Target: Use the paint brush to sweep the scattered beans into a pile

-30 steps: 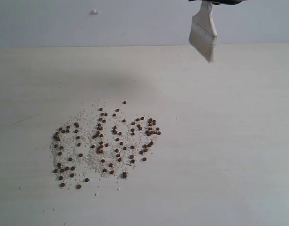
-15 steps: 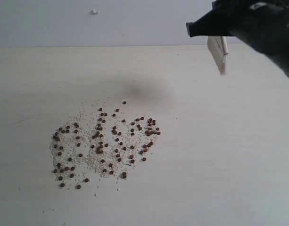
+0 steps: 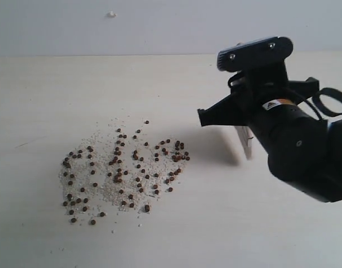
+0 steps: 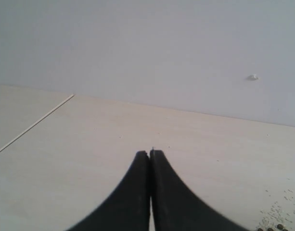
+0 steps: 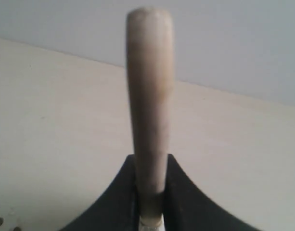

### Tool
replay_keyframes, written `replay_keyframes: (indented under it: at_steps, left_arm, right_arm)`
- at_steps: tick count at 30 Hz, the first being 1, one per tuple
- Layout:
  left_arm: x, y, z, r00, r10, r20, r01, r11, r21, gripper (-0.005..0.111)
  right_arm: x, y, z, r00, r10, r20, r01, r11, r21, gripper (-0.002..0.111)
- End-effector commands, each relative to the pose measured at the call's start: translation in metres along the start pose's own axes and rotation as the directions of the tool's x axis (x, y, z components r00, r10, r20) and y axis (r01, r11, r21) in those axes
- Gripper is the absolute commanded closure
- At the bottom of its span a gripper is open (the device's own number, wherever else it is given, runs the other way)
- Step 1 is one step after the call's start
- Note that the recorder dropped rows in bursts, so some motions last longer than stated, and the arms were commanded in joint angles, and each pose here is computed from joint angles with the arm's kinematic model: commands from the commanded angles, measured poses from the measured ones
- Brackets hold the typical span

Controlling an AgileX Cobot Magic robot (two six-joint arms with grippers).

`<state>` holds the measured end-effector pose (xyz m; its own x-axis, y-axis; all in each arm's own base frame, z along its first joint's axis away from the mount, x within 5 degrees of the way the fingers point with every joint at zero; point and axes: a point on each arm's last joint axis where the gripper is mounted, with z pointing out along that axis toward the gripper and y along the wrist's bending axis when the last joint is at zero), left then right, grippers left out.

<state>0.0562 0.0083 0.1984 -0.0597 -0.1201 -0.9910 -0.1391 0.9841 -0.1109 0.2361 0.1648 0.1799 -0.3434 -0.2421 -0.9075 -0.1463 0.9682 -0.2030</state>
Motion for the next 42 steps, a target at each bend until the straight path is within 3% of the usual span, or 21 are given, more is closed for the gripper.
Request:
replay_keyframes:
  at_steps: [1,12,19,30,34,37,42]
  left_arm:
    - [-0.001,0.000,-0.001,1.000,-0.001,0.008,0.001,1.000,-0.001,0.107]
    - [-0.001,0.000,-0.001,1.000,-0.001,0.008,0.001,1.000,-0.001,0.107]
    - [-0.001,0.000,-0.001,1.000,-0.001,0.008,0.001,1.000,-0.001,0.107]
    - [-0.001,0.000,-0.001,1.000,-0.001,0.008,0.001,1.000,-0.001,0.107]
    - [-0.001,0.000,-0.001,1.000,-0.001,0.008,0.001,1.000,-0.001,0.107]
    - [-0.001,0.000,-0.001,1.000,-0.001,0.008,0.001,1.000,-0.001,0.107]
    - [-0.001,0.000,-0.001,1.000,-0.001,0.008,0.001,1.000,-0.001,0.107]
  right_arm:
    - [0.013,0.019,0.002,1.000,-0.001,-0.022,0.000,1.000,-0.031,0.108]
    - [0.020,0.078,0.009,0.999,0.005,-0.049,-0.012,0.991,-0.134,0.108]
    - [0.002,0.115,0.009,0.999,0.042,-0.035,-0.049,0.971,-0.233,0.108]
    - [-0.021,0.151,0.003,0.997,0.080,0.008,-0.073,0.947,-0.312,0.108]
    - [-0.033,0.153,-0.003,0.999,0.035,0.039,-0.021,0.953,-0.303,0.108]
    - [-0.042,0.141,-0.008,0.999,-0.004,0.040,0.013,0.972,-0.234,0.108]
    - [-0.068,0.122,-0.023,0.982,-0.156,0.110,0.173,0.970,-0.168,0.108]
